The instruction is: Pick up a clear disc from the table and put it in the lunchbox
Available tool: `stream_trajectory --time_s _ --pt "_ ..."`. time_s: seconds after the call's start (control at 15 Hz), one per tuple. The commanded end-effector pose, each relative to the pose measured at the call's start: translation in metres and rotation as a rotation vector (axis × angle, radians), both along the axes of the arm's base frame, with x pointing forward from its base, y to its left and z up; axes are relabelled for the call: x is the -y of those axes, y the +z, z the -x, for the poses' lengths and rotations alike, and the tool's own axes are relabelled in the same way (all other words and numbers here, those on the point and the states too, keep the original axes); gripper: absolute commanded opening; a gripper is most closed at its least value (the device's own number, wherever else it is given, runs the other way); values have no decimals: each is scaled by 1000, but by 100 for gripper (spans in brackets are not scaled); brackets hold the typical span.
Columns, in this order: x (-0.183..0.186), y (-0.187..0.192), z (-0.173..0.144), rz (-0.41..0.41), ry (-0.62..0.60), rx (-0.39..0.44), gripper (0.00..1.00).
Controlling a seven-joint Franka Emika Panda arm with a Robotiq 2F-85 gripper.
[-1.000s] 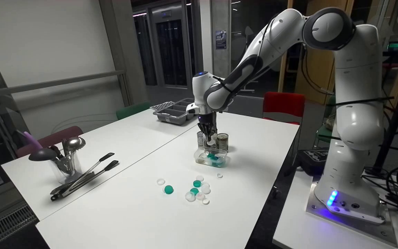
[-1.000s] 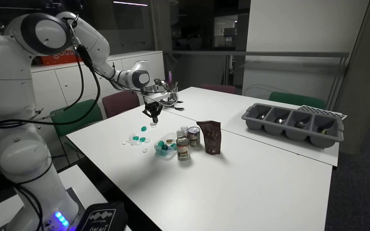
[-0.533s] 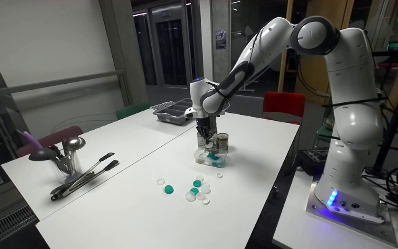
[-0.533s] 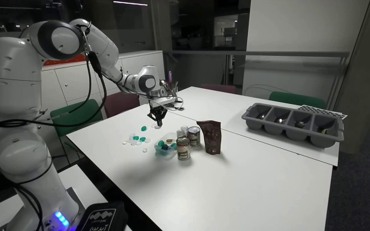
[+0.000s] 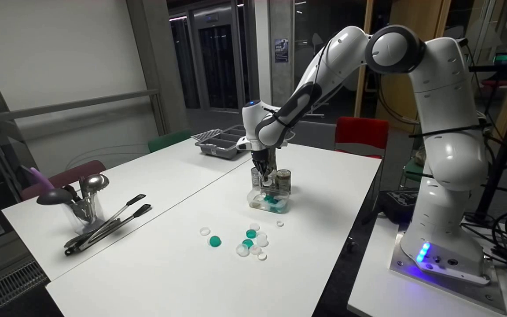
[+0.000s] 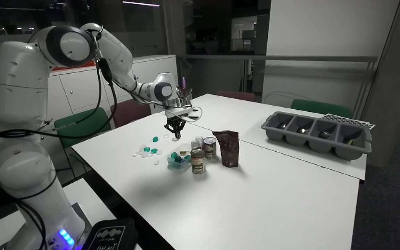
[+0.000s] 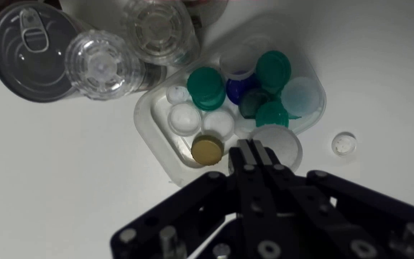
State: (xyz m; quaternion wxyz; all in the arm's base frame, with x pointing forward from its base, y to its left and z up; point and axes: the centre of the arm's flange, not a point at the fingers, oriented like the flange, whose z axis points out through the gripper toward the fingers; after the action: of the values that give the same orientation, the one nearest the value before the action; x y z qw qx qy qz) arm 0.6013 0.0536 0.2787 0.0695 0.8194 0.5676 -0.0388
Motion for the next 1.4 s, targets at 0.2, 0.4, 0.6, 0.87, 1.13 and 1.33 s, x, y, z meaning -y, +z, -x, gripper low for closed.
stream_trajectory --time_s 0.2,0.4,0.6,0.87,1.13,1.33 --pt "11 2 -8 33 -86 38 1" --pt "9 0 -2 21 -72 17 2" --pt "9 0 -2 21 -73 17 2" --pt "9 0 -2 21 -73 17 2" --pt "7 2 0 29 -64 11 45" --pt "4 3 1 34 -67 12 66"
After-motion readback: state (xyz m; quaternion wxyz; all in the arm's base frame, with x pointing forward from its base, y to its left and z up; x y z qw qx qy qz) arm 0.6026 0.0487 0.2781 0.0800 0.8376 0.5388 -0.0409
